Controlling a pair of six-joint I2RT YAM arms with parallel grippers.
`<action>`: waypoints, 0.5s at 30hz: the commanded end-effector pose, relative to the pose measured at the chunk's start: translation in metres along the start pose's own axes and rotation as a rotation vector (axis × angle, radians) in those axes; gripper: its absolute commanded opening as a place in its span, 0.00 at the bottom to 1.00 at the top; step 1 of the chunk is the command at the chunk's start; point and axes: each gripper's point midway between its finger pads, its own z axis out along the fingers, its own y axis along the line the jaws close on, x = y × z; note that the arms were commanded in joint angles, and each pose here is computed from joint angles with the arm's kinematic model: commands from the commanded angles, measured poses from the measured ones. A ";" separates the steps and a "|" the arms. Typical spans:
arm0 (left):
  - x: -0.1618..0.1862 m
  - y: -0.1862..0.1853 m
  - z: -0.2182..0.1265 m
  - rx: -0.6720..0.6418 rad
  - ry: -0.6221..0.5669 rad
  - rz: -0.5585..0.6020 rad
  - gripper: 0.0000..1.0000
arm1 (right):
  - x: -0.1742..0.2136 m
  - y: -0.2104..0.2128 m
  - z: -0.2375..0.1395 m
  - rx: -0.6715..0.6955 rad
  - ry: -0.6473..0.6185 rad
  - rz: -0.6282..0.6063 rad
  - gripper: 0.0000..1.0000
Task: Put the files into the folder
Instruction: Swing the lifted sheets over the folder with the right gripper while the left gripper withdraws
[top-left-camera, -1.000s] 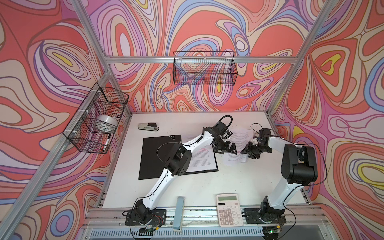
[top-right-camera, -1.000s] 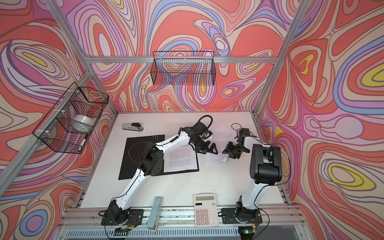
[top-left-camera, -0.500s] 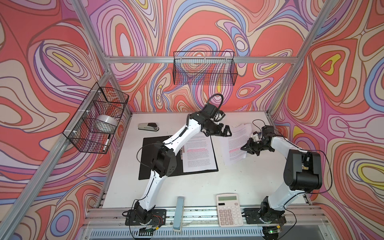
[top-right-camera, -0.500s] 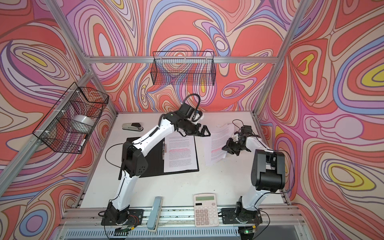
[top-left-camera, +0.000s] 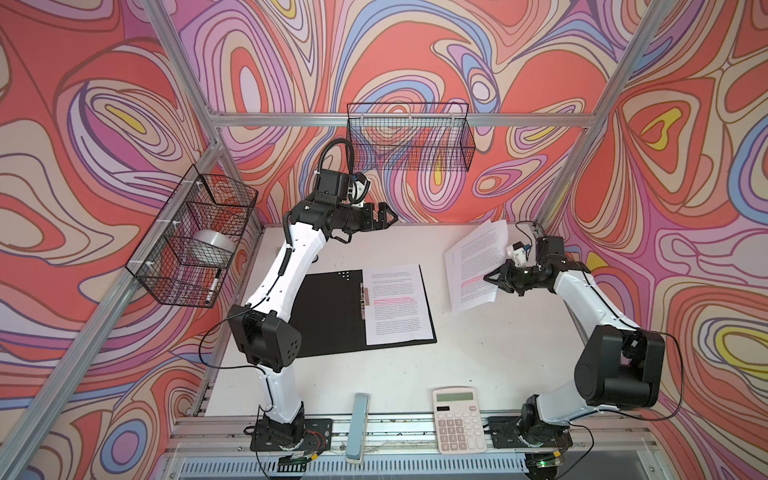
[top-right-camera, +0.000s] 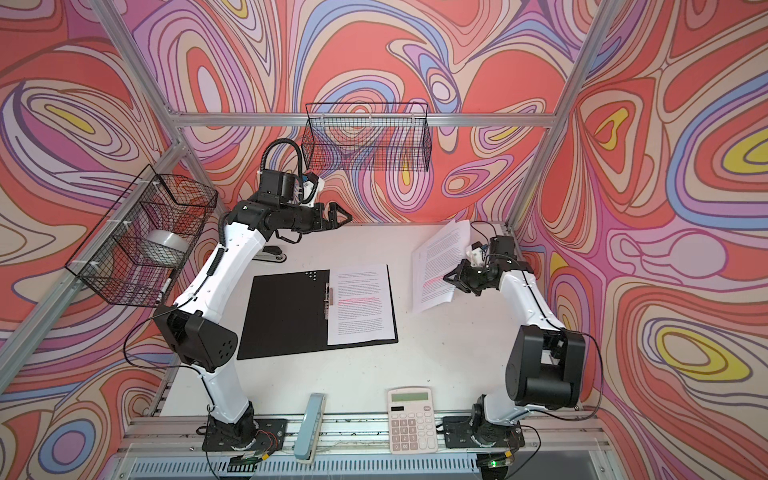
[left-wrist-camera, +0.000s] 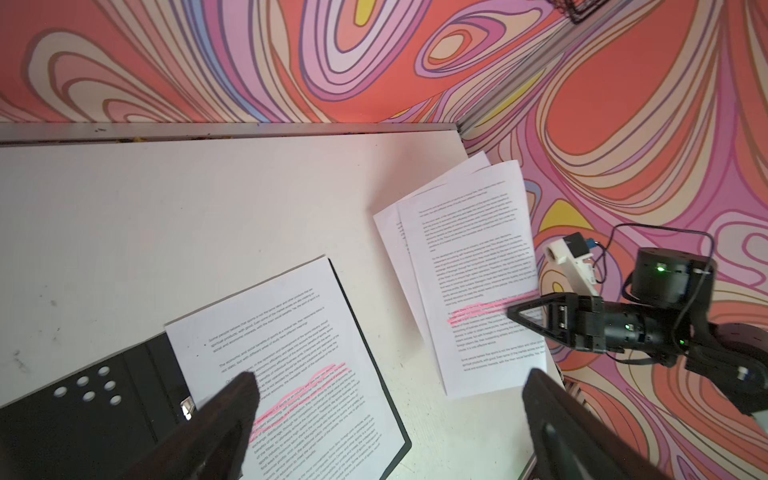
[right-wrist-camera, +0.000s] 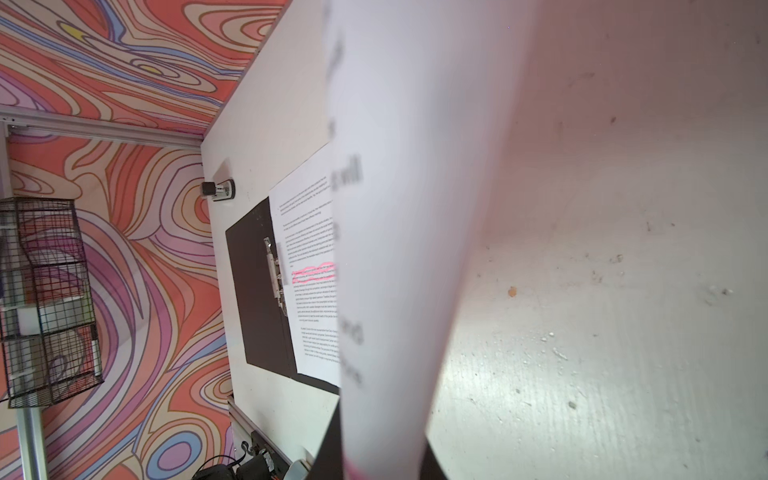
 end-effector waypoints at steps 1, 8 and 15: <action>0.010 0.013 -0.008 -0.008 0.030 -0.045 1.00 | 0.003 0.028 -0.011 -0.051 0.005 -0.045 0.14; 0.009 0.035 -0.033 -0.045 -0.021 -0.090 1.00 | 0.021 0.073 0.001 -0.080 0.061 -0.119 0.15; 0.012 0.053 -0.056 -0.077 -0.041 -0.119 1.00 | 0.040 0.123 0.022 -0.153 0.115 -0.177 0.15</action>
